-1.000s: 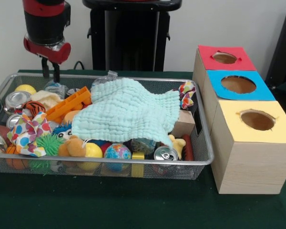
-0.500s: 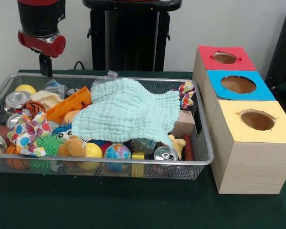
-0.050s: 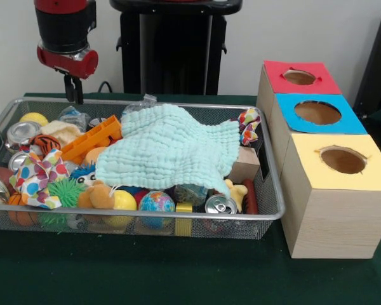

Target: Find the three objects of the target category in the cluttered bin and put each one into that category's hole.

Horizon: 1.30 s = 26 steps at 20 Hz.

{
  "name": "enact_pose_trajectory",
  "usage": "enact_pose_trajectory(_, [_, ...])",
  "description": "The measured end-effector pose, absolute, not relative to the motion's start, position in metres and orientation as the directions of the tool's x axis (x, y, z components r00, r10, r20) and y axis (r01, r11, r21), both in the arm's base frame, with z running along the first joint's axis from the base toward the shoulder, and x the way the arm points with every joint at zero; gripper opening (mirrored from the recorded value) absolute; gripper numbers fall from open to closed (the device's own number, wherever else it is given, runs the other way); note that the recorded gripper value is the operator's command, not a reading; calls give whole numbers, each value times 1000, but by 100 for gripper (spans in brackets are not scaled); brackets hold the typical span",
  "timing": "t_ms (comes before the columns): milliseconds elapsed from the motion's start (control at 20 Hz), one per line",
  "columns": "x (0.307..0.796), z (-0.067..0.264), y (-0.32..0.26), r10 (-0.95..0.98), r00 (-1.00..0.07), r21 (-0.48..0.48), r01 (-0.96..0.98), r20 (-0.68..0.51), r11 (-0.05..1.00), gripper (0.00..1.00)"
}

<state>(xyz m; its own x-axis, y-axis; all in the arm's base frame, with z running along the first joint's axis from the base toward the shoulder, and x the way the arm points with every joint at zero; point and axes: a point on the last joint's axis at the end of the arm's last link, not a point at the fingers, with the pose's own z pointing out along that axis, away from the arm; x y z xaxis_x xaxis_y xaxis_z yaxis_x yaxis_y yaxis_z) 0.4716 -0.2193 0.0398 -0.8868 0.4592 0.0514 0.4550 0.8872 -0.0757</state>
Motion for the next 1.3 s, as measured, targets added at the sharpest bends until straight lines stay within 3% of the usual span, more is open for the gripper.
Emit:
enact_pose_trajectory(500, [463, 31, -216, 429, -901, -82, 423, 71, 902, 100])
enact_pose_trajectory(1300, [462, 12, -216, 383, -924, -103, 381, -7, 919, 100])
